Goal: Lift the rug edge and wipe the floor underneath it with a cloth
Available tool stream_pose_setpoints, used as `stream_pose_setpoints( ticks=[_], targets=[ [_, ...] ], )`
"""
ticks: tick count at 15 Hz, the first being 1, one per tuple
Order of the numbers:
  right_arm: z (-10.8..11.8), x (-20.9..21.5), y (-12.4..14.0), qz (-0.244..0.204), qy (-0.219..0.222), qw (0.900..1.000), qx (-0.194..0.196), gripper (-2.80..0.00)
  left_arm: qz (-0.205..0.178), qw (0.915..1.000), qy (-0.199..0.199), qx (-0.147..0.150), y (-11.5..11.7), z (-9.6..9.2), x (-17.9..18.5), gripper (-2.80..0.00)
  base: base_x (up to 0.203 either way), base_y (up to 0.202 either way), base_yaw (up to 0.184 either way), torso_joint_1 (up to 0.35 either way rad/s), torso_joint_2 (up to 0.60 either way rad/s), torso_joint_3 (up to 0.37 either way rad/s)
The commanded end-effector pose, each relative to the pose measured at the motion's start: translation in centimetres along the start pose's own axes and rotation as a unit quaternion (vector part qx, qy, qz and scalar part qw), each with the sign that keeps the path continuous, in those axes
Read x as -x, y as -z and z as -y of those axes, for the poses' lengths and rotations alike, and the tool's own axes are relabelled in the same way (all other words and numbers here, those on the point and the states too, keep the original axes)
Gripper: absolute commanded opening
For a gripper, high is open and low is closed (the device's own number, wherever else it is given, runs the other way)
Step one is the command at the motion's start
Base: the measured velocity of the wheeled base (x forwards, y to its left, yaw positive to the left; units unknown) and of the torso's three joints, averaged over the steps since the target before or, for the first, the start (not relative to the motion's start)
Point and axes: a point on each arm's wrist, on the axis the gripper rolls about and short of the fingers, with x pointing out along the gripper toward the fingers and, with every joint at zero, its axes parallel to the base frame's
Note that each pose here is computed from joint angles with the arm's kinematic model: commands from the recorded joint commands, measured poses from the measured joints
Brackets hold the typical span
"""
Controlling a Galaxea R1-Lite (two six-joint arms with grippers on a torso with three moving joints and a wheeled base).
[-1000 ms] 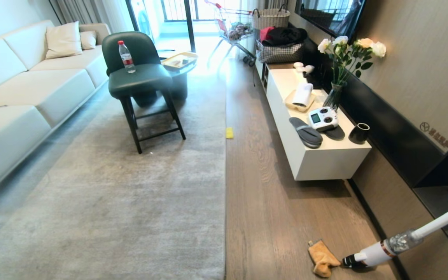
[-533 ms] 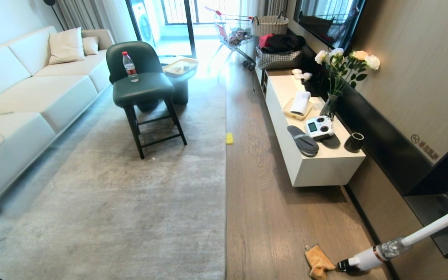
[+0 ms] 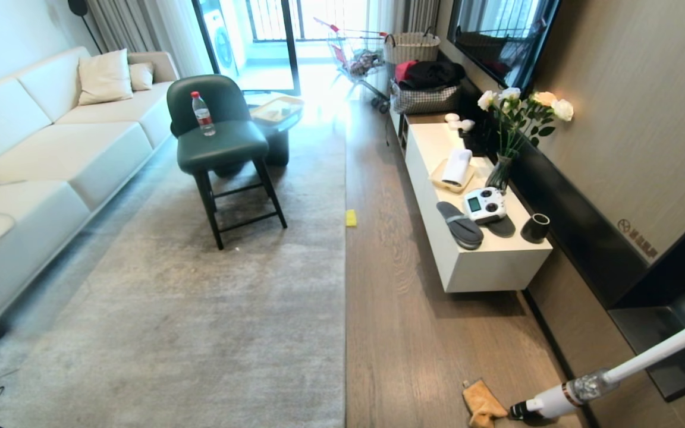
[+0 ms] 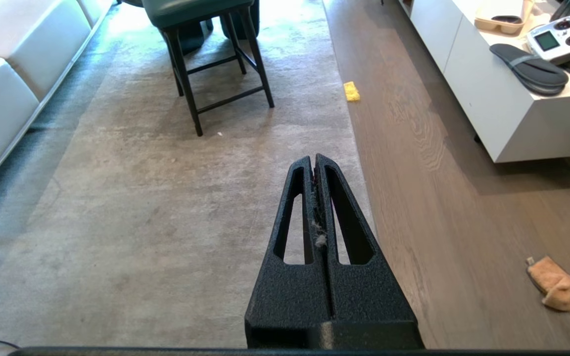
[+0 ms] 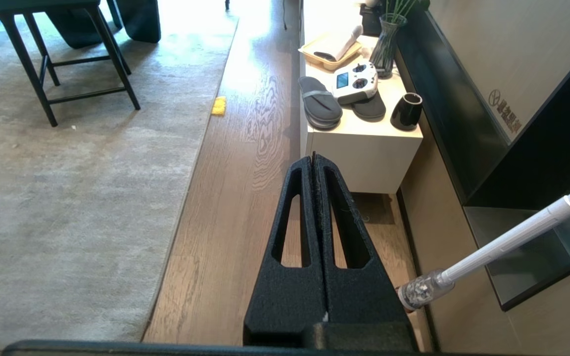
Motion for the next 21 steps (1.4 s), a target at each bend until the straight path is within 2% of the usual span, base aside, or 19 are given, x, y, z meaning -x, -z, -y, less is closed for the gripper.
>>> stream_pose_setpoints(
  ticks=[1,14,21],
  targets=[
    [0.00,0.00,-0.01,0.000,-0.001,1.000,0.001,-2.80,0.000,1.0000,0.000,0.000,-0.01,0.00,-0.01,-2.80,0.000,0.000,0.000,0.152,-0.35,-0.200],
    [0.00,0.00,-0.01,0.000,0.000,1.000,0.002,-2.80,0.000,1.0000,0.000,0.000,-0.02,0.00,0.00,-2.80,0.000,0.000,0.000,0.147,-0.33,-0.182],
    [0.00,0.00,-0.01,0.000,0.000,1.000,0.003,-2.80,0.000,1.0000,0.000,0.000,0.00,0.00,-0.01,-2.80,0.000,0.000,0.000,0.100,-0.21,-0.117]
  ],
)
